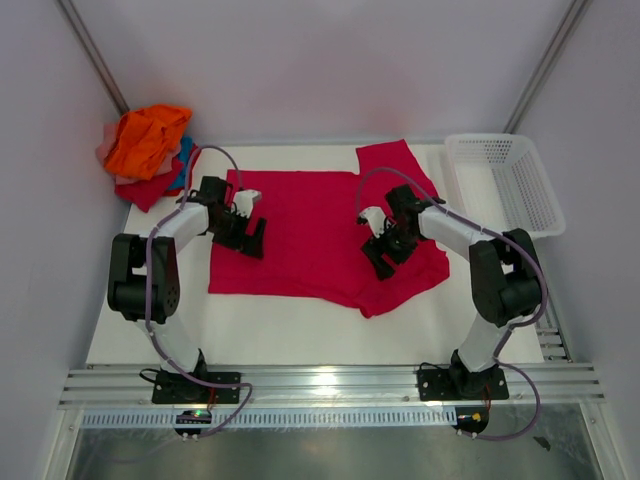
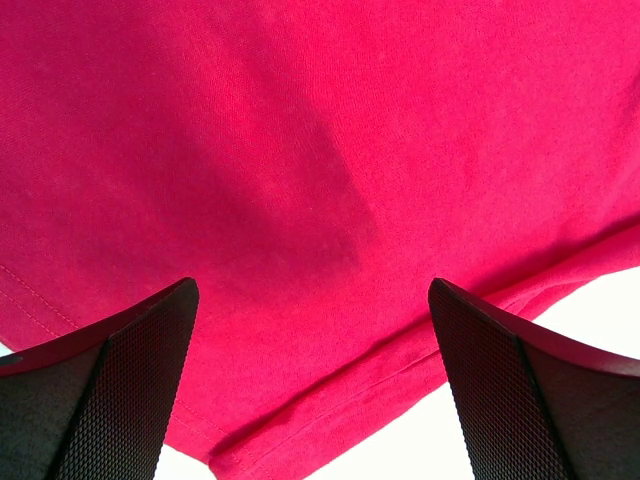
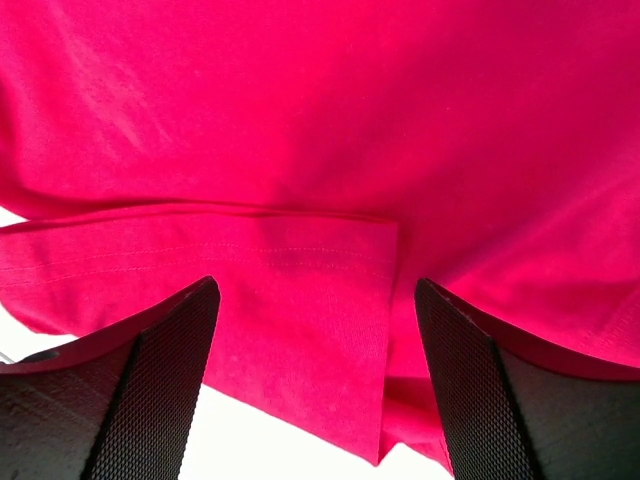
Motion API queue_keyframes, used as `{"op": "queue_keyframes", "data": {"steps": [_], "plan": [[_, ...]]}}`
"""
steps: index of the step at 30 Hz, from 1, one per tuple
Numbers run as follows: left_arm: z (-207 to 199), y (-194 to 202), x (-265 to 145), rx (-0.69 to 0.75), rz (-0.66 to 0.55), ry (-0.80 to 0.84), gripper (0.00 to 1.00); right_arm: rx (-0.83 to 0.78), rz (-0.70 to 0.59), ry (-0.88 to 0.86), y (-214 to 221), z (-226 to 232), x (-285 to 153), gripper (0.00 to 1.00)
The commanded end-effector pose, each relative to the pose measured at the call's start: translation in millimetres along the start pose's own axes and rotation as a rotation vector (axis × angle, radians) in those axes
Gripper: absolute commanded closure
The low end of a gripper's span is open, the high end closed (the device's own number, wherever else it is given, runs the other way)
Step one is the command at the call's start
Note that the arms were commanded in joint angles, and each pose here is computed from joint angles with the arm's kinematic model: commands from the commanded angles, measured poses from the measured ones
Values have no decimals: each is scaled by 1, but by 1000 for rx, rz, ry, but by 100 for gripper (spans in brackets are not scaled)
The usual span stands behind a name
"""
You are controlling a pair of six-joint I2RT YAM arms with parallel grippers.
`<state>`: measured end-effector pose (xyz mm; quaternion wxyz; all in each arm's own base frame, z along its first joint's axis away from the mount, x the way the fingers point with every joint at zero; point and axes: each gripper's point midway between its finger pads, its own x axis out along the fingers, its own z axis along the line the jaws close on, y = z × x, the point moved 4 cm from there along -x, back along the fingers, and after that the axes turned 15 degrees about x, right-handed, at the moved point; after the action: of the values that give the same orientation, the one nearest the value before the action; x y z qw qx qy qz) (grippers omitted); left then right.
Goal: Fold and stack the t-shirts
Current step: Flatten out the tshirt
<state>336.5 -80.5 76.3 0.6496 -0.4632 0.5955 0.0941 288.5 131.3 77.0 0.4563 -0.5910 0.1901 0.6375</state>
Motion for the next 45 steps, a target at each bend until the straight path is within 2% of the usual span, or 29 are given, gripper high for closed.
{"op": "queue_keyframes", "data": {"steps": [1, 7, 14, 17, 20, 23, 25, 31, 35, 39, 43, 45], "plan": [[2, -6, -2, 2, -36, -12, 1, -28, -15, -8, -9, 0, 2, 18], [2, -5, -1, 0, -31, -11, 1, -22, -1, -14, -10, -2, 9, 18], [2, -4, 1, 1, -31, -10, 1, -24, 0, -16, -8, 0, 6, 30], [2, -3, 1, 2, -26, -14, 1, -26, 3, -22, -7, 1, 5, 39], [2, -2, 2, -2, -22, -12, 1, -28, 5, -23, -7, 2, 2, 53], [2, -1, 3, -2, -19, -8, 1, -30, 17, -29, -5, 3, 0, 76], [2, -1, 4, -2, -19, -8, 1, -32, 22, -40, -4, 5, -2, 96], [3, 1, 6, -6, -7, -10, 1, -53, 21, -35, -2, 9, -17, 97], [4, 3, 8, -6, 0, -15, 1, -100, -4, -25, 2, 17, -47, 97], [5, 4, 9, -7, 2, -18, 1, -167, 1, -21, 15, 25, -75, 97], [6, 5, 10, -8, 7, -18, 1, -229, 83, -61, 47, 38, -99, 97], [7, 4, 10, -9, 6, -20, 1, -274, 74, -64, 58, 44, -113, 97]]}}
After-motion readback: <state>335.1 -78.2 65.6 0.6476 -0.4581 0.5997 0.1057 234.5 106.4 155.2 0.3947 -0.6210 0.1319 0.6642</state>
